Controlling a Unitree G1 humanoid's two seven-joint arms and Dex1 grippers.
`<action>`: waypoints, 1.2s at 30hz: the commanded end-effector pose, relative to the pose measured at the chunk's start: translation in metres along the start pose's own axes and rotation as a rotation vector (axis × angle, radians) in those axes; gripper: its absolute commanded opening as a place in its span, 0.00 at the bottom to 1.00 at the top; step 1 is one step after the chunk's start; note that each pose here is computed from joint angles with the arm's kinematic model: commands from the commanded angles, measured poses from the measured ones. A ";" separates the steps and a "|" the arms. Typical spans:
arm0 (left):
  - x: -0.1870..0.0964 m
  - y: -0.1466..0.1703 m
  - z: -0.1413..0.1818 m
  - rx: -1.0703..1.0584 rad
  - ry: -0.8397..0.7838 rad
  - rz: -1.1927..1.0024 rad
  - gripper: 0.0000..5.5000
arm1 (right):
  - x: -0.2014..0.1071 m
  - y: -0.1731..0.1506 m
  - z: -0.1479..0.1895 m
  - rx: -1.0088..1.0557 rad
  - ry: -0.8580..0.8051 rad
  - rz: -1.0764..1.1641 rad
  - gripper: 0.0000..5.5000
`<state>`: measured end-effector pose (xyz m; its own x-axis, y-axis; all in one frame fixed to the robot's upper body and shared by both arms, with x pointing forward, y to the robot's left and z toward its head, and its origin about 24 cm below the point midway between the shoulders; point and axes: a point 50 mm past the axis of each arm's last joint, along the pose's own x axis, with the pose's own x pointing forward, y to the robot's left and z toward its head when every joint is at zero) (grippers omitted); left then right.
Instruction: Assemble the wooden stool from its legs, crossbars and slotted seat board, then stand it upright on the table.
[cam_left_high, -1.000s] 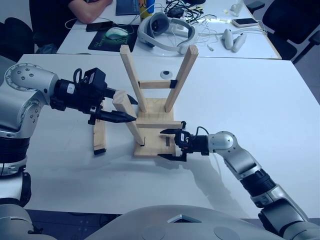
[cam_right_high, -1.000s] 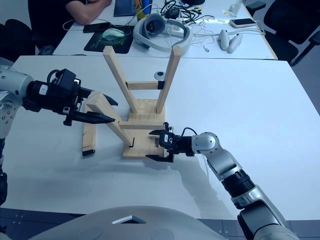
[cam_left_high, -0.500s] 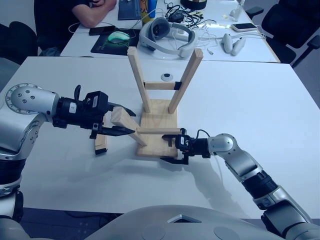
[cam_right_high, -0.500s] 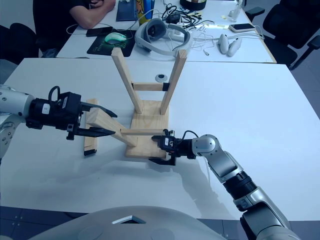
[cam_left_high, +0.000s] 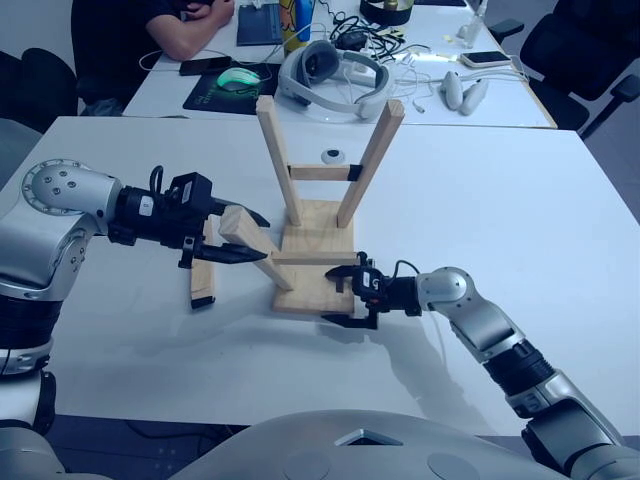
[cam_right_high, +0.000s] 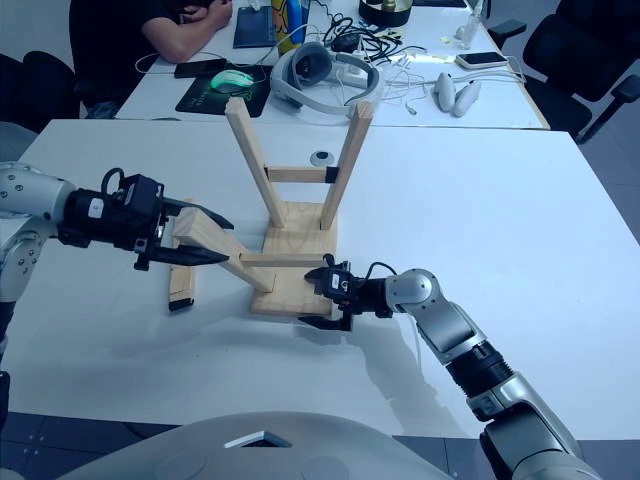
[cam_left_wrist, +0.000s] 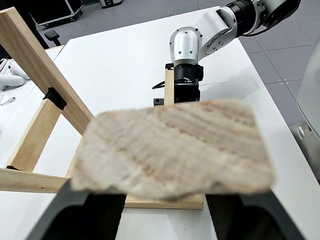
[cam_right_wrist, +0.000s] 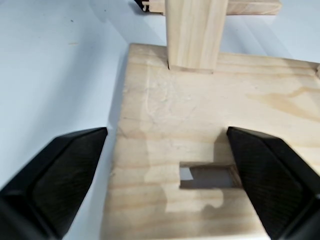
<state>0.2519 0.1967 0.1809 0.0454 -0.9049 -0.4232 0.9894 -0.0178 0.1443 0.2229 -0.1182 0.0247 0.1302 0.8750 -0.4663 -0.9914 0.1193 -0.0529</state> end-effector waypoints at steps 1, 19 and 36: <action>-0.004 0.005 -0.018 -0.098 0.099 0.084 0.38 | -0.015 0.025 -0.061 0.181 0.209 0.026 0.80; -0.005 0.016 -0.010 -0.042 0.052 0.148 0.51 | -0.045 0.001 -0.060 0.230 0.016 -0.121 0.80; -0.038 0.010 -0.043 -0.020 0.222 0.275 0.96 | -0.042 0.006 -0.070 0.283 0.038 -0.149 0.80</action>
<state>0.2740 0.2444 0.1666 0.3469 -0.7652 -0.5424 0.9319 0.2157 0.2916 0.2250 -0.1767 0.0063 0.2863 0.8726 -0.3958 -0.9442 0.3271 0.0380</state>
